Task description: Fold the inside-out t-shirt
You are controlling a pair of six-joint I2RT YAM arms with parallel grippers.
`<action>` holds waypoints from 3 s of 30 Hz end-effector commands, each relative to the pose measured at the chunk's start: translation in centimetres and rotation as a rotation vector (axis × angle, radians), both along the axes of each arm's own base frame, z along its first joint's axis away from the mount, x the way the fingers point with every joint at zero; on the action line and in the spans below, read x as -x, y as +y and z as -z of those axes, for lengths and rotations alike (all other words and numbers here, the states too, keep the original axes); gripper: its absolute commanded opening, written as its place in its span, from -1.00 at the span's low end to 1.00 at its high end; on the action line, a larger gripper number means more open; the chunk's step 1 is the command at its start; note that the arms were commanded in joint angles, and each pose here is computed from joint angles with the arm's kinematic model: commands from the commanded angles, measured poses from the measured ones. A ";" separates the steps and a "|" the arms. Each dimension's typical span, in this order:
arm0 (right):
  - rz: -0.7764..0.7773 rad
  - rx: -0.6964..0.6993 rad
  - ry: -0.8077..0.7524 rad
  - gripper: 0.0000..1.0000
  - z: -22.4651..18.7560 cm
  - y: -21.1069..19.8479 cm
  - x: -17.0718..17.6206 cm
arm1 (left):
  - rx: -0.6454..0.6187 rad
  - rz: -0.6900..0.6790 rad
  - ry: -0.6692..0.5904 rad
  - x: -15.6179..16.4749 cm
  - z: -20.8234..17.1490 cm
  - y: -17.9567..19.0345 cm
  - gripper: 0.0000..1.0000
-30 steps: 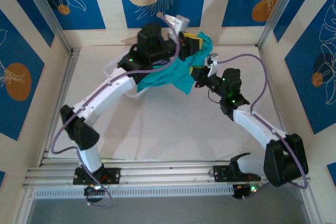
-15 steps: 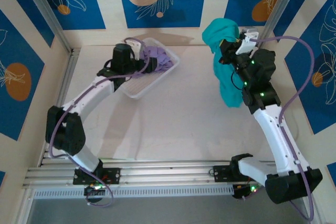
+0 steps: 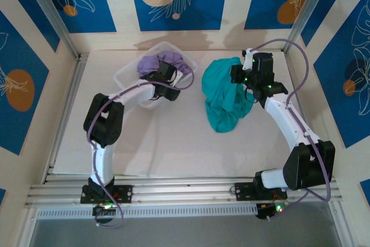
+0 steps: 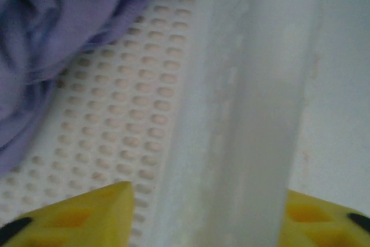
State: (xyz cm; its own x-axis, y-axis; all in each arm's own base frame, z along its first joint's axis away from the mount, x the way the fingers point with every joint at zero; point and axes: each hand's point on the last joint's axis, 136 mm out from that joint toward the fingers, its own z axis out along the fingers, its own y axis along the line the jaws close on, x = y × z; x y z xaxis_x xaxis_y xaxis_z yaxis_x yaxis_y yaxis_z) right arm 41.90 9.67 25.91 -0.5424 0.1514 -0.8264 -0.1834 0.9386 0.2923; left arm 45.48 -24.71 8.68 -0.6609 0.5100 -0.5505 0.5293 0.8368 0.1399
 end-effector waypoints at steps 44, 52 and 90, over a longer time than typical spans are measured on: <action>-0.475 -0.100 0.134 -0.45 1.4 14.1 3.9 | 0.065 -0.498 -0.244 -7.1 -13.5 19.9 0.34; -0.216 0.112 0.285 0.32 5.9 6.6 3.7 | 0.580 -0.185 -0.146 3.7 -12.7 3.6 0.40; 0.130 -0.236 0.455 -1.00 13.0 -7.7 -4.4 | 0.312 0.202 0.100 12.9 2.0 -18.8 -1.00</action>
